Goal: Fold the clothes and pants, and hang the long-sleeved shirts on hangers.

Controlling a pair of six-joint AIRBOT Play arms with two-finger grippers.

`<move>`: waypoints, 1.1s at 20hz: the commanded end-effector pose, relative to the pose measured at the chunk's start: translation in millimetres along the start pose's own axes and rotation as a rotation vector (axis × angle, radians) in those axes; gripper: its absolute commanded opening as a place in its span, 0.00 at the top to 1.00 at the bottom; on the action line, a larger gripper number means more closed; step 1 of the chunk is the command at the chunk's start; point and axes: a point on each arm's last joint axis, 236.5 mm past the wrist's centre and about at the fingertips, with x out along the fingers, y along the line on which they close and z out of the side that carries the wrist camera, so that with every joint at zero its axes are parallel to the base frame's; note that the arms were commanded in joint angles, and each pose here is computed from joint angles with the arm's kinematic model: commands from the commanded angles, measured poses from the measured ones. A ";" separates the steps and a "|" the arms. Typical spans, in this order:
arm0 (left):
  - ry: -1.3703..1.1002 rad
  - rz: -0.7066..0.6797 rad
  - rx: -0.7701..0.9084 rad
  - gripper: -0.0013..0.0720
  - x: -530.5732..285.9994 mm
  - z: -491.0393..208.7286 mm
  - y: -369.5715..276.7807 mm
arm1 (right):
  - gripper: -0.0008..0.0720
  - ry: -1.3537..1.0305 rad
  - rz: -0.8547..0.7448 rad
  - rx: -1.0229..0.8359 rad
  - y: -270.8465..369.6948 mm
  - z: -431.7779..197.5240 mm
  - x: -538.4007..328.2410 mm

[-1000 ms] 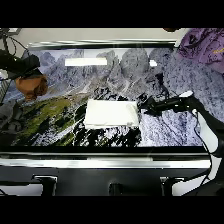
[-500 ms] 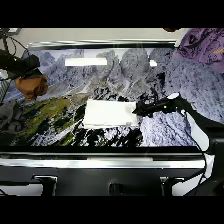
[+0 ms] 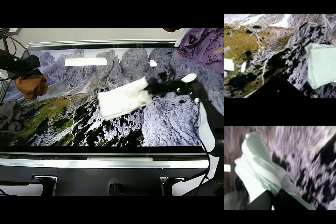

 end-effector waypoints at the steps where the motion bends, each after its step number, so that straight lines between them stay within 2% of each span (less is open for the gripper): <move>1: 0.005 0.002 -0.001 0.96 2.4 -0.2 1.1 | 0.95 -0.228 -0.034 0.044 -2.0 78.8 -55.4; 6: 0.013 0.004 -0.004 0.96 6.6 -0.3 2.3 | 0.95 -0.472 -0.121 0.132 -48.5 147.8 -154.0; 10: 0.013 0.004 -0.004 0.96 6.5 -0.4 2.3 | 0.95 -0.598 -0.236 0.316 -127.5 159.7 -236.2; 13: 0.014 0.004 -0.004 0.96 6.5 -0.5 2.3 | 0.95 -0.561 -0.352 0.432 -181.2 131.8 -273.4; 17: 0.014 0.004 -0.004 0.96 6.5 -0.6 2.3 | 0.95 -0.431 -0.665 0.552 -244.2 66.2 -308.6; 22: 0.015 0.004 -0.004 0.96 6.5 -0.7 2.1 | 0.95 -0.301 -0.809 0.691 -266.1 -20.6 -302.6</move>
